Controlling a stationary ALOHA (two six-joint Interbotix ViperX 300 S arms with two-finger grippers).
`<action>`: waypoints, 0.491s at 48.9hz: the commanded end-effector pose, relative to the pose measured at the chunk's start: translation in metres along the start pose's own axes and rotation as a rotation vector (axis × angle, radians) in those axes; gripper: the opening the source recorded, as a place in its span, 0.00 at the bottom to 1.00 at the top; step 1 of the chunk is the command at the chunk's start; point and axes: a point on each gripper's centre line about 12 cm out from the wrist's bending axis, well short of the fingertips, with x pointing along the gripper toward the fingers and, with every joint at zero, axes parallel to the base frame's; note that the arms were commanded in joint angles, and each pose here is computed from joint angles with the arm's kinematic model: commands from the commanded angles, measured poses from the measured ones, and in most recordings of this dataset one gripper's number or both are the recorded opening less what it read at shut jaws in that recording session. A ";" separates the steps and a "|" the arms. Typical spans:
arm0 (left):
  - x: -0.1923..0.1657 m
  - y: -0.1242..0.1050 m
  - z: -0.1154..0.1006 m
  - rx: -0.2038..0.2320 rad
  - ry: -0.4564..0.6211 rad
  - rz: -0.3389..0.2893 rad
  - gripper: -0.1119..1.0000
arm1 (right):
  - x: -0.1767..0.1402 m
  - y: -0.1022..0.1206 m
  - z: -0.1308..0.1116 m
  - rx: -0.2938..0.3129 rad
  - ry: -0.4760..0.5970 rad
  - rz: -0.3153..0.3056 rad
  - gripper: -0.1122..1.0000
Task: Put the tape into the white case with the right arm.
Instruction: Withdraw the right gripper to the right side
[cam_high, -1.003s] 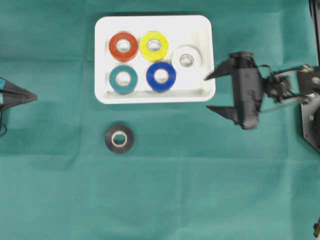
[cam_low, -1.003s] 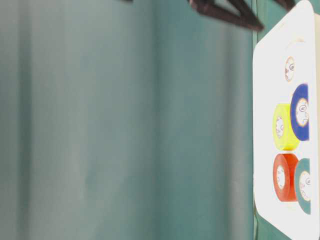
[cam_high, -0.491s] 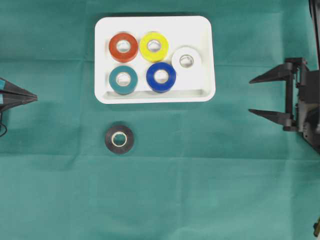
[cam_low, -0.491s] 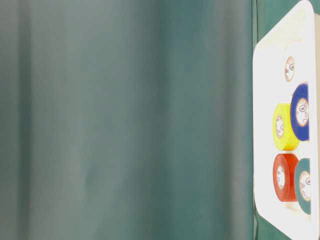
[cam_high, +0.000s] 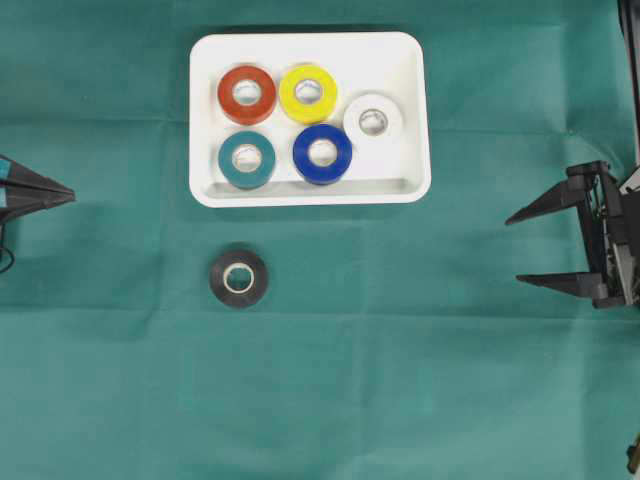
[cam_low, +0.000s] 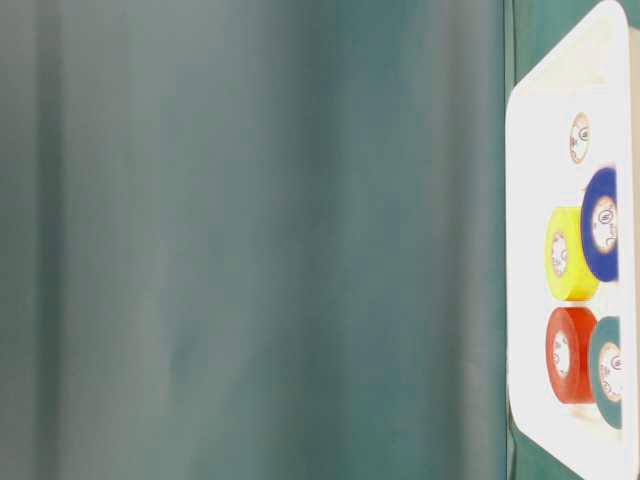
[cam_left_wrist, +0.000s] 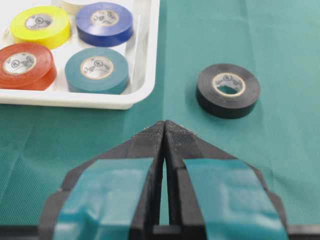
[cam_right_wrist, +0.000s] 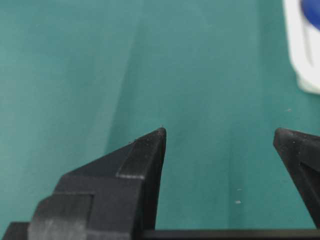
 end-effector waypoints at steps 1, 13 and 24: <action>0.000 0.000 0.006 -0.001 -0.014 0.003 0.11 | 0.001 0.001 0.004 0.001 -0.005 0.008 0.68; 0.000 0.000 0.006 -0.001 -0.014 0.003 0.11 | 0.003 -0.001 0.012 0.001 0.008 -0.019 0.68; 0.000 0.000 0.006 -0.001 -0.015 0.003 0.11 | 0.018 -0.002 0.033 0.002 0.039 -0.030 0.68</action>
